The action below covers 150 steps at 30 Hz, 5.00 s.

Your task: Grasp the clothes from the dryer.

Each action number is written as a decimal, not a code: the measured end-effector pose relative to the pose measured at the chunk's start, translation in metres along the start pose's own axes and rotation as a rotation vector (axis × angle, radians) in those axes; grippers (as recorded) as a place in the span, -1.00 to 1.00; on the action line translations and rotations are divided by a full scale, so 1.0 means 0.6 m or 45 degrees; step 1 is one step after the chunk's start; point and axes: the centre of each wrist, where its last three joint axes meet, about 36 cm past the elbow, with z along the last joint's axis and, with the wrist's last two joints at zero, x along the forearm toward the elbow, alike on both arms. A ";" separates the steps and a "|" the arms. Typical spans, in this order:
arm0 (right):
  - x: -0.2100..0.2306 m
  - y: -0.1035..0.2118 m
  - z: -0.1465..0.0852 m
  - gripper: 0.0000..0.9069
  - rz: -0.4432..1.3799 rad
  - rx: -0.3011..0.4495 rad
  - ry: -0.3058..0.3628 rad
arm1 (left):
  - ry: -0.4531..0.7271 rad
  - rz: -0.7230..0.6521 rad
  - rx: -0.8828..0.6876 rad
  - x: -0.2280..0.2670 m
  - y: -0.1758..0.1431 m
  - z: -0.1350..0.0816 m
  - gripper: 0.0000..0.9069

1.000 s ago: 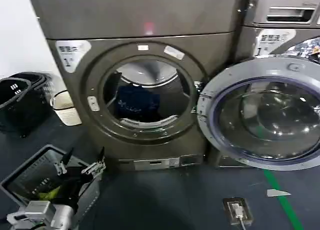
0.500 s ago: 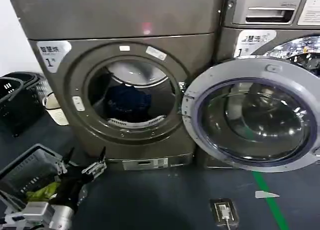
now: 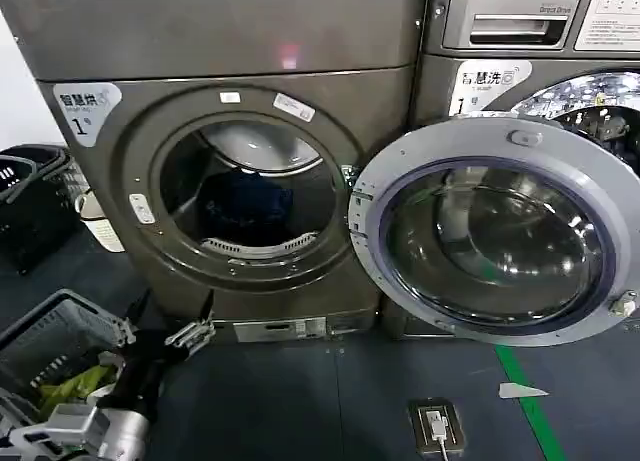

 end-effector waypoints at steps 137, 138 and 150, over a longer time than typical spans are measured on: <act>0.022 -0.059 -0.073 1.00 0.049 -0.044 -0.067 | 1.096 0.955 -1.502 -0.864 0.062 0.087 1.00; 0.022 -0.058 -0.073 1.00 0.047 -0.044 -0.066 | 1.107 0.956 -1.503 -0.862 0.062 0.094 1.00; 0.022 -0.057 -0.071 1.00 0.041 -0.045 -0.068 | 1.159 0.981 -1.534 -0.855 0.057 0.128 -1.00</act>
